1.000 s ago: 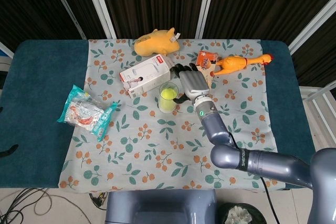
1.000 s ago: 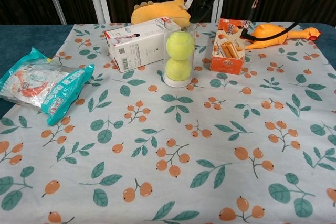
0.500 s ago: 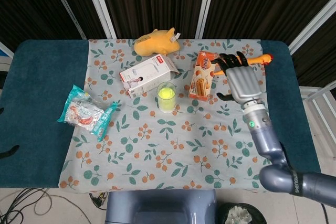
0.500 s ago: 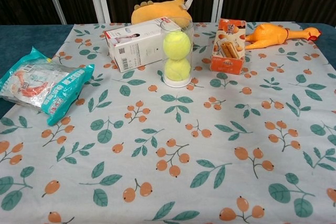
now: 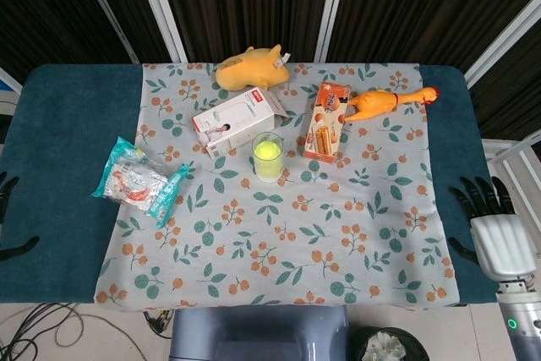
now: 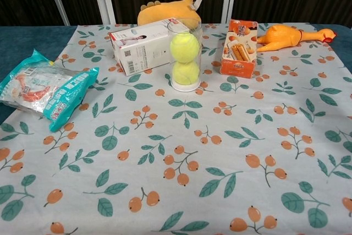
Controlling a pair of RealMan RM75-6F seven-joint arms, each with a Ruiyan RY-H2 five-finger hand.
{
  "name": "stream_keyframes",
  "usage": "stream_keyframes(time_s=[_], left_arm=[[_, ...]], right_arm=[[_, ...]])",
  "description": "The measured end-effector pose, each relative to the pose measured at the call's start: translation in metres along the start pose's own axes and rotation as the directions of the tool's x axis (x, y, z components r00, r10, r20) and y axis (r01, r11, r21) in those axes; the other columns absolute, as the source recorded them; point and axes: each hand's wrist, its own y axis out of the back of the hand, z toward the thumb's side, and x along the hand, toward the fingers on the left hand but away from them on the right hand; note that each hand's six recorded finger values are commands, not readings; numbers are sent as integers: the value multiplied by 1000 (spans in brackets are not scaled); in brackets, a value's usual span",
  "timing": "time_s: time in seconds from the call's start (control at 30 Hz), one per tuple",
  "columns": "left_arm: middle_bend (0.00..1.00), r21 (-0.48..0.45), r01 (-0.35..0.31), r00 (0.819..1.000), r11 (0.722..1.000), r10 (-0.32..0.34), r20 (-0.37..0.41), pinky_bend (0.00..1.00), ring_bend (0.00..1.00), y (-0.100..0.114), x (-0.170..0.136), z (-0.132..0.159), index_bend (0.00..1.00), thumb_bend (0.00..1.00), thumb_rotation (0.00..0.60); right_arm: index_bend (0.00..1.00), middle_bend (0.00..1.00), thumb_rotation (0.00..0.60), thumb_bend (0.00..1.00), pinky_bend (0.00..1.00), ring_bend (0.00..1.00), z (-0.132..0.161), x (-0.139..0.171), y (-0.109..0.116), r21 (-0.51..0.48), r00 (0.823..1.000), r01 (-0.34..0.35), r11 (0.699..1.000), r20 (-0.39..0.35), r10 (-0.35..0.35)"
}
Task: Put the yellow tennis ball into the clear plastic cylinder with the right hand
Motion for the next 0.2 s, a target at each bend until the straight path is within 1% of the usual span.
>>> stream_keyframes(time_s=[0.1,0.2], left_arm=[[0,5,0,1000,1000,0,8,59,0,-1,0,2,86,0,600],[0,9,1,1000,1000,-1,18,59,0,-3,-1,5,86,0,600]], right_arm=[[198,132,600,236,0,84,-5,18,-9,5,1000,0,1000,2,0],[199,132,600,235,0,84,-4,26,-14,-10,1000,1,1000,3,-1]])
